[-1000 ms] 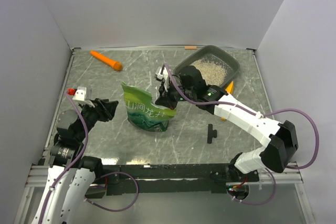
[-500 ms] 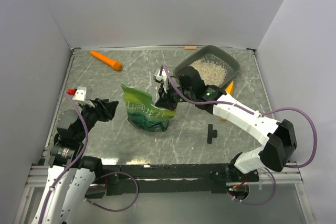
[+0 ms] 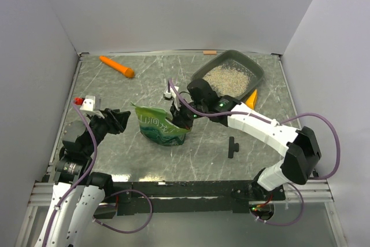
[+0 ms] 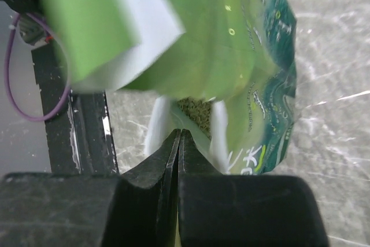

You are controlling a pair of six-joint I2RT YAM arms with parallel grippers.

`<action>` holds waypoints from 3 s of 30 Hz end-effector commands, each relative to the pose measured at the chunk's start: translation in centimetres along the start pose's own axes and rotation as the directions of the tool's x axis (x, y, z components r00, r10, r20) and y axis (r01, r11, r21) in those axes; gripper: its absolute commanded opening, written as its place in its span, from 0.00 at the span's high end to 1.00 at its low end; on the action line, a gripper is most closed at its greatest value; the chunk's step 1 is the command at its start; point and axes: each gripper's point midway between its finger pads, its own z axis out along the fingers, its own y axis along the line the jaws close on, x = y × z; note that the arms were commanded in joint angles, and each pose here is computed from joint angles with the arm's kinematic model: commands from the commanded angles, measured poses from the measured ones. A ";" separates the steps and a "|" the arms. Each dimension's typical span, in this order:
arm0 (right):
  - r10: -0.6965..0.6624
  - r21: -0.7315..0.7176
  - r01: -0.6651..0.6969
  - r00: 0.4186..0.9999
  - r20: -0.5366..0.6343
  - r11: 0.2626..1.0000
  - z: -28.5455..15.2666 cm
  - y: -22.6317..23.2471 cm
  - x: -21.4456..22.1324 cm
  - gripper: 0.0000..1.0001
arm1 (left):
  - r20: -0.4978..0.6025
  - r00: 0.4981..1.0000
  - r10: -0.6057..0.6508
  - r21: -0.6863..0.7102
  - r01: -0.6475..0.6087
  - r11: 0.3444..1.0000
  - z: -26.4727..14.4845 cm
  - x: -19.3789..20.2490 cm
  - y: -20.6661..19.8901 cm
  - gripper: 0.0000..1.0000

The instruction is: Fill the litter box with clean litter

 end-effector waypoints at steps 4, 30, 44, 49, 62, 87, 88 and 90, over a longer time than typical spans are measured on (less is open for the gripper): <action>0.024 -0.013 -0.025 0.999 -0.030 1.000 0.7 0.7 -0.3 0.83 | 0.016 1.000 0.004 0.013 -0.004 1.000 0.1 -0.4 -0.3 0.45; 0.002 0.411 -0.057 0.991 0.134 0.910 -8.5 -2.6 -6.7 0.01 | 0.012 1.000 -0.001 0.015 0.001 1.000 0.0 -0.4 -0.3 0.43; 0.302 0.752 -0.514 0.856 0.419 0.413 -20.2 -11.3 1.6 0.00 | 0.039 0.999 -0.033 0.028 0.032 0.999 -0.3 -0.8 -0.7 0.29; 0.379 0.744 -0.640 0.748 0.545 0.192 -22.0 -13.8 7.6 0.00 | -0.008 0.999 -0.035 0.037 0.036 0.999 0.1 -0.2 -0.9 0.26; 0.497 0.653 -0.680 0.461 0.735 -0.334 -25.1 -18.4 23.1 0.00 | -0.009 0.999 -0.033 0.065 0.034 0.997 -0.3 0.1 -1.8 0.20; 0.667 0.642 -0.689 0.307 0.679 -0.336 -21.3 -23.7 27.8 0.45 | -0.021 0.999 -0.030 0.065 0.031 0.997 -0.2 0.4 -1.8 0.19; 0.679 0.649 -0.681 0.299 0.670 -0.340 -21.0 -23.7 28.2 0.54 | -0.025 0.999 -0.030 0.067 0.032 0.997 -0.2 0.5 -1.9 0.19; 0.691 0.655 -0.672 0.291 0.661 -0.344 -20.9 -23.6 28.4 0.62 | -0.022 0.999 -0.030 0.063 0.032 0.998 -0.2 0.4 -1.8 0.19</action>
